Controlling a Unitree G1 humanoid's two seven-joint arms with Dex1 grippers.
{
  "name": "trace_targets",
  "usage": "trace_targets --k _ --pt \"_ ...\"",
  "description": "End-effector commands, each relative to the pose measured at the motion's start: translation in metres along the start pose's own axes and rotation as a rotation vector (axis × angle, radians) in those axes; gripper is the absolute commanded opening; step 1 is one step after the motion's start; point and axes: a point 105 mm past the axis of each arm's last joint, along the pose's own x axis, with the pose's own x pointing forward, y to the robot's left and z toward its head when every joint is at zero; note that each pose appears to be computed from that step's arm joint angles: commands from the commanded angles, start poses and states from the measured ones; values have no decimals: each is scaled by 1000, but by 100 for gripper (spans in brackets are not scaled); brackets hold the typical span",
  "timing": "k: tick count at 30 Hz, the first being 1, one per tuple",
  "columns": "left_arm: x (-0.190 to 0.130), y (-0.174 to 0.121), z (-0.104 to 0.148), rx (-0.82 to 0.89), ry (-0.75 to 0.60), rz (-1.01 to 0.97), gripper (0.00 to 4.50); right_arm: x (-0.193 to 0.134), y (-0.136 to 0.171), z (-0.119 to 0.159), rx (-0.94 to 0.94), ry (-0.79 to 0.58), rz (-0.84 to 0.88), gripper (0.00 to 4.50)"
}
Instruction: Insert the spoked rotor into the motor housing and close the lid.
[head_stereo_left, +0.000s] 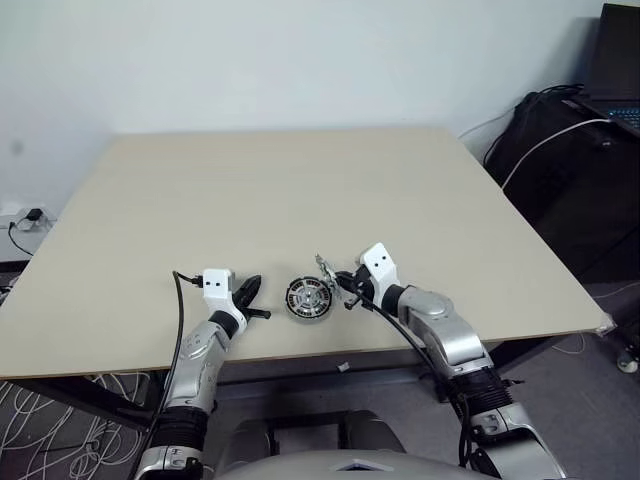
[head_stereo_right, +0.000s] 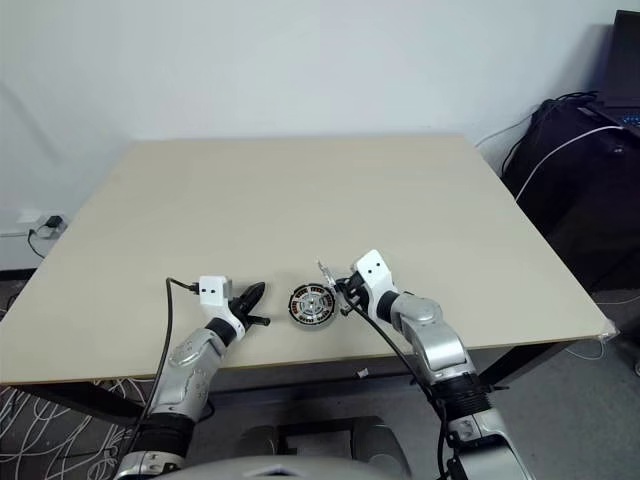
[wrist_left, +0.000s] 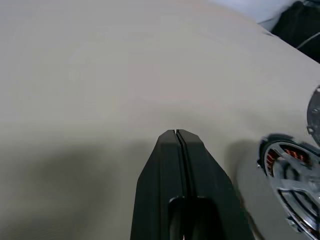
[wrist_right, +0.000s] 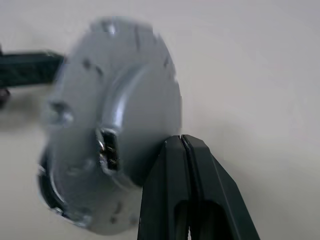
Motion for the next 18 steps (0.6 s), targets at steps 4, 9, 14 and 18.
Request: trace_targets --k 4,9,14,18 --pt "3 -1 14 36 -38 -18 0 7 25 33 5 -101 144 5" --pt "2 -4 14 31 -36 -26 0 6 45 25 86 -27 306 5" --pt "3 -4 14 29 -33 -30 0 7 52 17 137 32 383 5" --pt "3 -4 14 26 -31 -32 0 10 56 12 165 61 417 5"
